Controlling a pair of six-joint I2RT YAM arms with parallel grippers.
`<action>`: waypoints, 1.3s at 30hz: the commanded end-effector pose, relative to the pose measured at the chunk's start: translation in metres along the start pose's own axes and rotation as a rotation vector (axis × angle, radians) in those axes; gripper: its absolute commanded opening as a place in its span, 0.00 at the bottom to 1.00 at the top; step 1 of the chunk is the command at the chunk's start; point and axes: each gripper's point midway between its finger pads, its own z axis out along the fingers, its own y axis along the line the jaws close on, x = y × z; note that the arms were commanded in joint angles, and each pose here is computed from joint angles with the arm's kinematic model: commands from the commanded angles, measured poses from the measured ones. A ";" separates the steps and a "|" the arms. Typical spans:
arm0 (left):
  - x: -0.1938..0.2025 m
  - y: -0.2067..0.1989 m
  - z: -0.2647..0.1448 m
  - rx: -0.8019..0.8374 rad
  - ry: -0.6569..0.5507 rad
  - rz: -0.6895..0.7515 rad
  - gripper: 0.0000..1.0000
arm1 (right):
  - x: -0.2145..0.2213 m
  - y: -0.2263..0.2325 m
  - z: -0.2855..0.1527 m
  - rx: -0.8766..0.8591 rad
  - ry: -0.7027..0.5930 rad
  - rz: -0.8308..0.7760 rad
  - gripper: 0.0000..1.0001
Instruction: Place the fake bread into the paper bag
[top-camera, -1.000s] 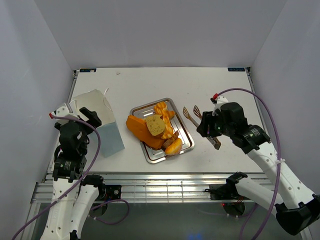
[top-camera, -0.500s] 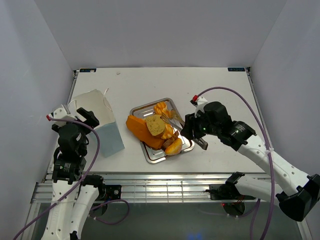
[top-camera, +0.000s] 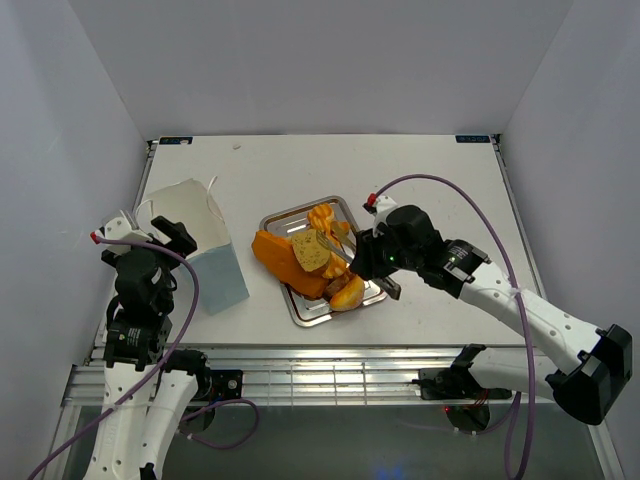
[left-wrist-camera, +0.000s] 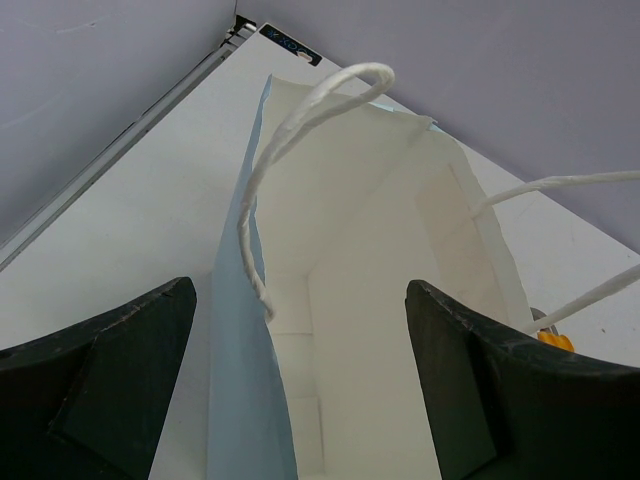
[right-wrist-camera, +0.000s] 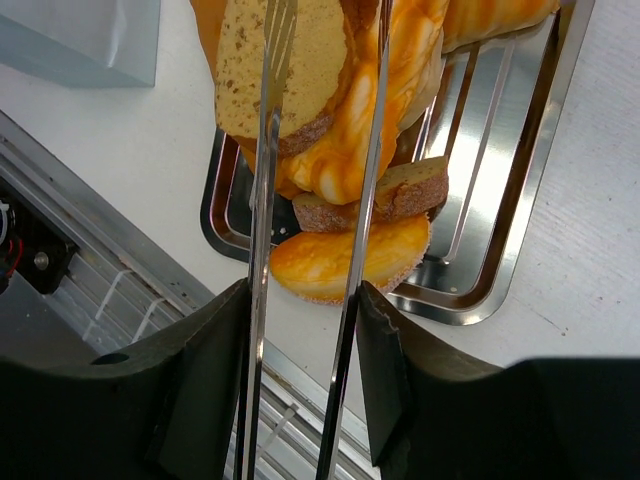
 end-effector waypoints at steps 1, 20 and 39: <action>0.000 0.000 0.000 0.003 -0.006 0.006 0.96 | -0.012 0.005 0.006 -0.014 -0.055 0.001 0.50; -0.001 0.000 0.000 0.003 -0.007 0.006 0.96 | 0.000 0.011 0.017 -0.051 -0.010 0.011 0.36; -0.017 0.006 -0.009 -0.028 -0.056 -0.034 0.98 | -0.028 0.026 -0.010 -0.096 -0.104 0.019 0.15</action>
